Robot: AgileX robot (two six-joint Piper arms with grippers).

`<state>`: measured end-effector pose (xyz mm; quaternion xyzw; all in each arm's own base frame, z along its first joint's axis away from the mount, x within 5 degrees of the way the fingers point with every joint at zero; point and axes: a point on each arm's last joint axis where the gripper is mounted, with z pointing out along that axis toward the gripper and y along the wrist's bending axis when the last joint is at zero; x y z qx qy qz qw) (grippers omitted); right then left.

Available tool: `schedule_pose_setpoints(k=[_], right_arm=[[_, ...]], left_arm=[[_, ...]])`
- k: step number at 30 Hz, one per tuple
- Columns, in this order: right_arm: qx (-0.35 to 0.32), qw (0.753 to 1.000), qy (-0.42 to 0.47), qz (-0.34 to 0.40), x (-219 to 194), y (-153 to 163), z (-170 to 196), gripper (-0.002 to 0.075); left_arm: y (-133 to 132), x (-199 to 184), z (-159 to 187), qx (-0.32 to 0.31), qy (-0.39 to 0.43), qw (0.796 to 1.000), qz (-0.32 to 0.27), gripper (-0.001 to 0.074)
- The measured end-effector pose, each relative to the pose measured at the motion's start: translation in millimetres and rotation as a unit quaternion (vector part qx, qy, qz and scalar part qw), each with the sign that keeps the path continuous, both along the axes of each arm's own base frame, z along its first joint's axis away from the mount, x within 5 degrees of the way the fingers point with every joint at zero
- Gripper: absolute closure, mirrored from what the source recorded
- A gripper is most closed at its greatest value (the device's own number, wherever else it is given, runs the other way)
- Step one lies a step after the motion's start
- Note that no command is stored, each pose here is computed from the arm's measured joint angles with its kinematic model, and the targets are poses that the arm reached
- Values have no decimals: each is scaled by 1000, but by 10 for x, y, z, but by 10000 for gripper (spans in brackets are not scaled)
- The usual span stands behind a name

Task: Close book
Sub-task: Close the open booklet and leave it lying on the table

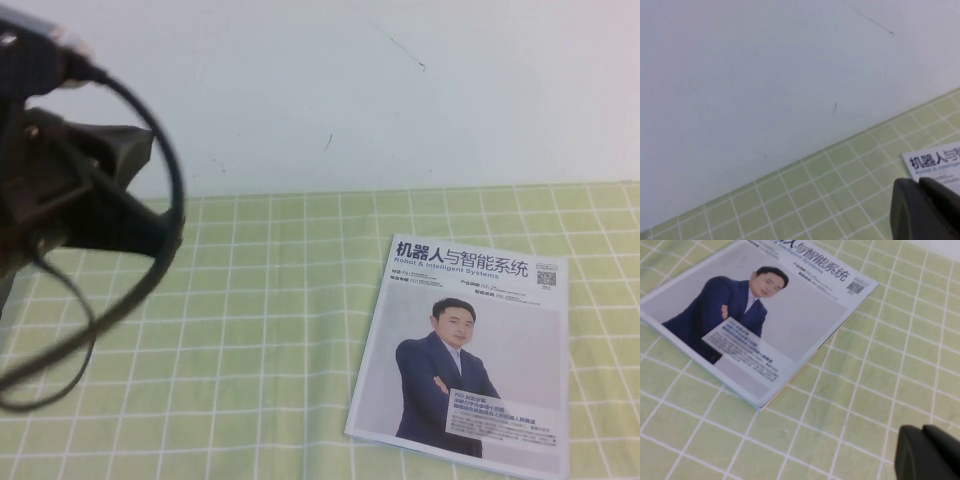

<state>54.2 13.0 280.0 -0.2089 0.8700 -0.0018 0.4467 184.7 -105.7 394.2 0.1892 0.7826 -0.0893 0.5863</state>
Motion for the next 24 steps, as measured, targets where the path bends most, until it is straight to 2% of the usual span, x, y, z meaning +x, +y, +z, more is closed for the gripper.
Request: schedule_pose_setpoints(k=[4, 14, 24], right_arm=[[27, 999, 20, 6, 4, 44, -232, 729], [55, 998, 13, 18, 12, 93, -241, 729], [56, 998, 12, 20, 8, 95, -239, 729]], left_arm=[[69, -170, 24, -31, -41, 998, -23, 739], [-12, -233, 193, -80, -130, 985, -82, 739], [-8, -231, 206, -31, -163, 982, -88, 739]])
